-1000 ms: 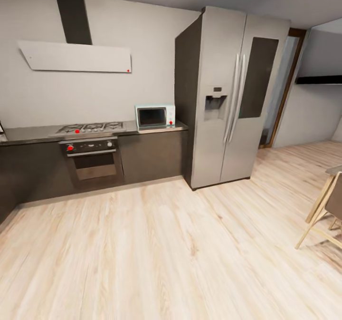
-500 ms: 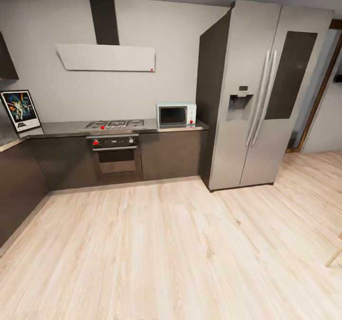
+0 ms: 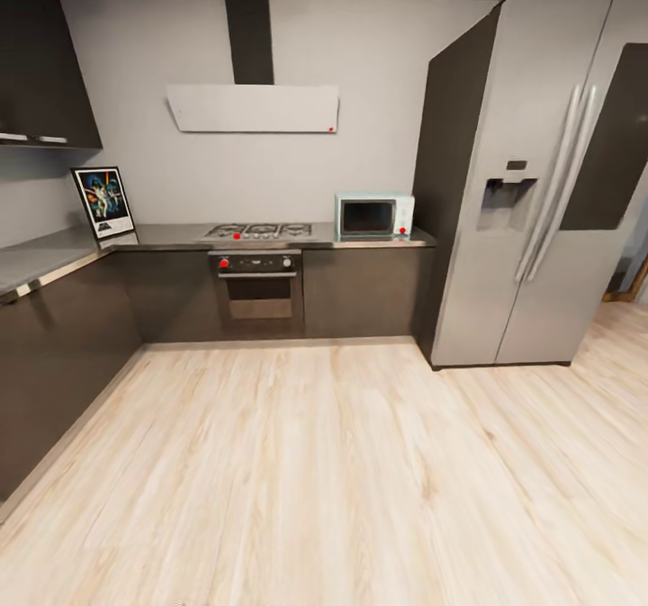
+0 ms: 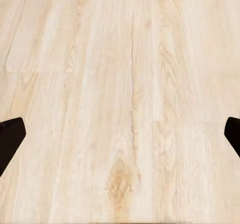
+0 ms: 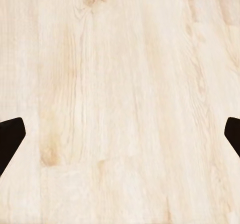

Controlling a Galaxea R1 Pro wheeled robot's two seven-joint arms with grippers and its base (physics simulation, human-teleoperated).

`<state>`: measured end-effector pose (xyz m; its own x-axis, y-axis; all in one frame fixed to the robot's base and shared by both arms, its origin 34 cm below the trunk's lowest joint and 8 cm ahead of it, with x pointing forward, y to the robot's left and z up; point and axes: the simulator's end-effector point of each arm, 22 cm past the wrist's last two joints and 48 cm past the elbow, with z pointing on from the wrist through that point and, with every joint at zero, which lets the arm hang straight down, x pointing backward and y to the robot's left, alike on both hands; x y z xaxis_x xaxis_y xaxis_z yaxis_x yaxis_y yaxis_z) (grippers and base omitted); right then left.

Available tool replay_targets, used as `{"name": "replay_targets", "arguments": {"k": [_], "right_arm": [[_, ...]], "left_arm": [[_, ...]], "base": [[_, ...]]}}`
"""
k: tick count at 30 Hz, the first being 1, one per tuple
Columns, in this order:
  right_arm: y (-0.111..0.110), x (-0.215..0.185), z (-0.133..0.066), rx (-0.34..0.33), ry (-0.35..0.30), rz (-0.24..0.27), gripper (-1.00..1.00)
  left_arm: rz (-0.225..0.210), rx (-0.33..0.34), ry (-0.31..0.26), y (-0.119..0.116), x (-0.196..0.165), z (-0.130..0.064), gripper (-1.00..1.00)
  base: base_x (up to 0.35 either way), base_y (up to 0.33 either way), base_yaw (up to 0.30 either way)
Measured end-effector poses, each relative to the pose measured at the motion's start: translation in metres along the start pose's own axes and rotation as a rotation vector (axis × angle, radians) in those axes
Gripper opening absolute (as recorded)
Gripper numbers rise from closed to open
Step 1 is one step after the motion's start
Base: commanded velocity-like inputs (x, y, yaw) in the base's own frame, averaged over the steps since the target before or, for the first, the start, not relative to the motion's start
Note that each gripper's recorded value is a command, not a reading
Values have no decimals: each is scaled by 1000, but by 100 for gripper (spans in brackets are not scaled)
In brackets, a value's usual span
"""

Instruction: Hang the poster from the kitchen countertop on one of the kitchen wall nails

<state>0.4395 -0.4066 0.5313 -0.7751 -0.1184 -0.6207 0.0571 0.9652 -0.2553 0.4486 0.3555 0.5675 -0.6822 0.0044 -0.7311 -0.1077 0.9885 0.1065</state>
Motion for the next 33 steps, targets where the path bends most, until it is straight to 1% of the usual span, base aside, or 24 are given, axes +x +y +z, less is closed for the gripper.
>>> {"name": "replay_targets", "arguments": {"k": [3, 10, 14, 23, 33], "right_arm": [[0, 1, 0, -1, 2, 0, 100], [1, 1, 0, -3, 3, 0, 100], [1, 1, 0, -3, 2, 0, 100], [0, 1, 0, -2, 2, 0, 100], [0, 1, 0, -2, 2, 0, 100]], "left_arm": [[0, -1, 1, 0, 0, 0, 100], [-5, -7, 1, 3, 1, 0, 100], [-7, -10, 2, 4, 1, 0, 100], [-9, -12, 3, 5, 1, 0, 100], [-9, -12, 3, 5, 1, 0, 100]], "base": [[192, 146, 148], [261, 189, 28], [284, 198, 125], [299, 174, 255], [330, 75, 281]]}}
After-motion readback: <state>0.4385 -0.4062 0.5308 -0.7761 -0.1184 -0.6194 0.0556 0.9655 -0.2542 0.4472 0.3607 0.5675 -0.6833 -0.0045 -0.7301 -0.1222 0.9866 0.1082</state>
